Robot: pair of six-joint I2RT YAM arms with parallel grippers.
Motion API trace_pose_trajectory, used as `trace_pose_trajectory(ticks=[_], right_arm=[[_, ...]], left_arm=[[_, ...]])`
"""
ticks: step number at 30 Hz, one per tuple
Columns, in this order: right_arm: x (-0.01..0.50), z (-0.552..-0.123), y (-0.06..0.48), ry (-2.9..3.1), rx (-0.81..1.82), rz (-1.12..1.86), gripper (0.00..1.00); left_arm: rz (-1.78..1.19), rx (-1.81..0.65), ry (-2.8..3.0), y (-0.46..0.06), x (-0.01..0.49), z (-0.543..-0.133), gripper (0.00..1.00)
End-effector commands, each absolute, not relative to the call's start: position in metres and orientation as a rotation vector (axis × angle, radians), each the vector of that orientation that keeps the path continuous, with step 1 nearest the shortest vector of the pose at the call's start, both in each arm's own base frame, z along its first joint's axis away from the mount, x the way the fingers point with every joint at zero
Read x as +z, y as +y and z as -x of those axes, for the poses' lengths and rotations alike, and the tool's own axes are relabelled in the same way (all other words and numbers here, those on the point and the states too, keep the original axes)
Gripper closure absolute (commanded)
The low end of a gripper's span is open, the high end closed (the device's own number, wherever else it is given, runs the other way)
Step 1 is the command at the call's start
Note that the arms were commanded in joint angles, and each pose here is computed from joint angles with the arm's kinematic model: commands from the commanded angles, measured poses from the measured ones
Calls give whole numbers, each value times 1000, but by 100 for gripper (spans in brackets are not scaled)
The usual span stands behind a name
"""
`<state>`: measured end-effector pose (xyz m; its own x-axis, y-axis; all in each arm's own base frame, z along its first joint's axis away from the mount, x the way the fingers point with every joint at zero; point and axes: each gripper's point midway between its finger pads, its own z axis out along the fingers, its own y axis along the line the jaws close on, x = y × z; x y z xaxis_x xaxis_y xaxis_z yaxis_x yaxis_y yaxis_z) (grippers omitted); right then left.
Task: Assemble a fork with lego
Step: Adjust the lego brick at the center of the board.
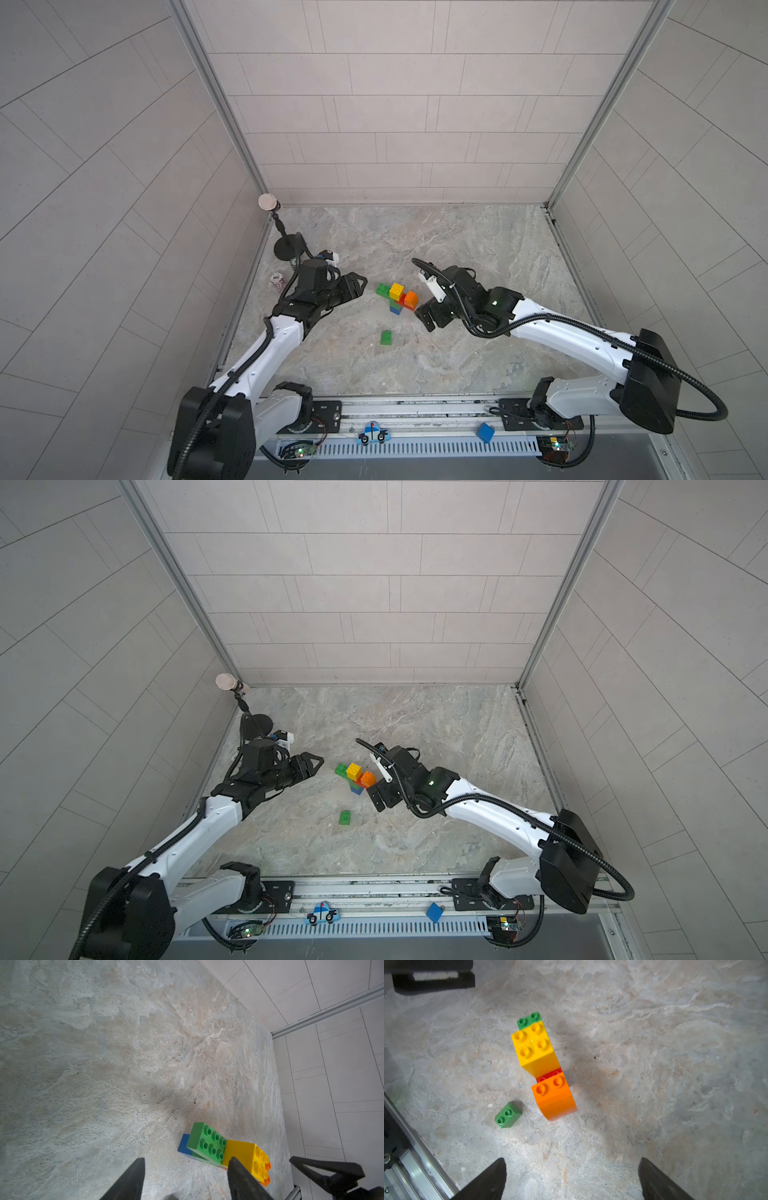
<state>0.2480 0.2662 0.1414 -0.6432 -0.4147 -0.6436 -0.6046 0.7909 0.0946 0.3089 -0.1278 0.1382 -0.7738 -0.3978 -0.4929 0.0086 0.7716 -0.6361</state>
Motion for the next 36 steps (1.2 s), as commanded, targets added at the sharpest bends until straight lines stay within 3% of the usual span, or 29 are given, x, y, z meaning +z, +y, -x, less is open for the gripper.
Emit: trace_pose_trajectory(ticks=[1, 11, 36], right_arm=[[141, -256, 284, 2283, 455, 718, 0], [119, -280, 279, 2257, 403, 530, 5], [97, -292, 262, 2311, 382, 430, 8]], left_arm=[[350, -773, 2317, -117, 131, -318, 31], [355, -825, 2300, -125, 129, -331, 31], [304, -851, 2342, -132, 122, -330, 33]])
